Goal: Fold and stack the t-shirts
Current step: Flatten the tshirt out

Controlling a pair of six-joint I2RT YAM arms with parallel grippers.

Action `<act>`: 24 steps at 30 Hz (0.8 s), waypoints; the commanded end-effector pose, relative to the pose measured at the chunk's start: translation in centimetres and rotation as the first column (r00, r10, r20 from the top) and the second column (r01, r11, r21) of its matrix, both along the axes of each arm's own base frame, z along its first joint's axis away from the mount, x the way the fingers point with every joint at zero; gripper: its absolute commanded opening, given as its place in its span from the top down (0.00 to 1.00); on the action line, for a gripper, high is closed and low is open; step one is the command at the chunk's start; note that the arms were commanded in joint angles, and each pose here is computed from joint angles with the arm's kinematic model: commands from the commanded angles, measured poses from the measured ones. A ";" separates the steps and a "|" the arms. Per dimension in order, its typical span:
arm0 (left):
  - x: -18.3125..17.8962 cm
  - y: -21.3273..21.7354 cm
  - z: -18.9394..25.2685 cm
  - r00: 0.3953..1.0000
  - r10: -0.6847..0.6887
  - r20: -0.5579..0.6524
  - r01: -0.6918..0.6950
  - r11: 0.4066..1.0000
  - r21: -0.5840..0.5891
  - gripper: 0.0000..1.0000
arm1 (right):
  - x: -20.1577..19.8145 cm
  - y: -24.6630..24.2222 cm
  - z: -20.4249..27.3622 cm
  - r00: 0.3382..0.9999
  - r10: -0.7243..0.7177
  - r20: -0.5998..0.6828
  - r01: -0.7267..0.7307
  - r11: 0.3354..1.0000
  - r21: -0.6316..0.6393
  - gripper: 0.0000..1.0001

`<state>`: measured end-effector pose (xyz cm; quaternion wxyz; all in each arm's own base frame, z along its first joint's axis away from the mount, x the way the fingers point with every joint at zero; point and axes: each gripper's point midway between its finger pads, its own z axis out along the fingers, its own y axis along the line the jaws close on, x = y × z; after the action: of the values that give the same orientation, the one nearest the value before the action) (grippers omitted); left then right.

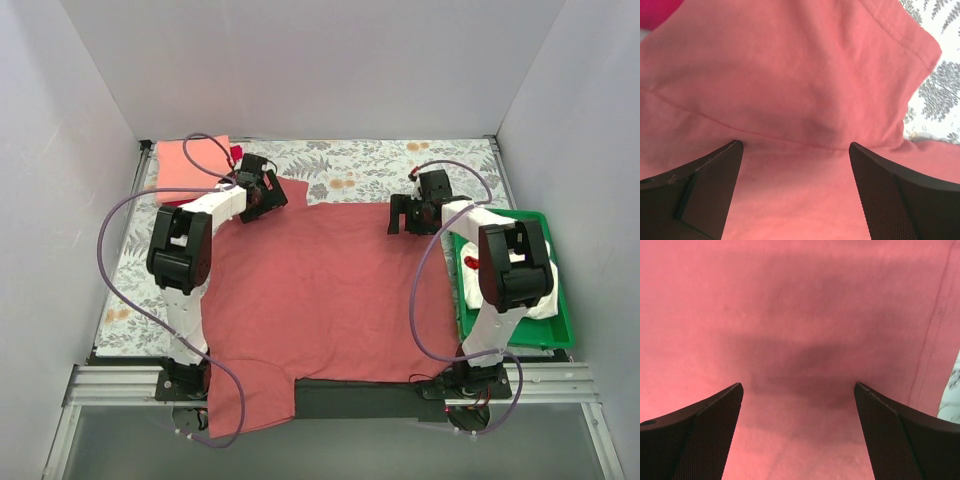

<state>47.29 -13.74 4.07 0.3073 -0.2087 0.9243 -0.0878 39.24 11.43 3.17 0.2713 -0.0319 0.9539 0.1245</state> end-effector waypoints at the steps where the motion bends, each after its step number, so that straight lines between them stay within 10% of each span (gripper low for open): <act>1: 0.5 -0.2 -1.4 0.997 -0.041 -0.060 0.043 0.999 0.020 0.13 | 3.0 -1.2 0.3 0.998 -0.052 0.038 0.053 0.998 -0.024 0.02; 11: 4.7 -1.2 -5.5 0.981 -0.090 -0.170 0.103 0.992 0.069 0.13 | 6.5 -2.5 -3.9 0.995 -0.069 -0.071 0.064 0.996 -0.065 0.02; 24: 13.7 -4.9 -5.5 0.980 -0.198 0.021 0.199 0.977 -0.078 0.11 | 13.6 -3.8 -3.3 0.995 -0.092 -0.024 0.091 0.995 -0.040 0.02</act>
<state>62.23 -18.07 3.59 0.3535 -0.1276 0.9188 -0.1205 54.01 8.85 3.20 0.3186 -0.0003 0.9429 0.0974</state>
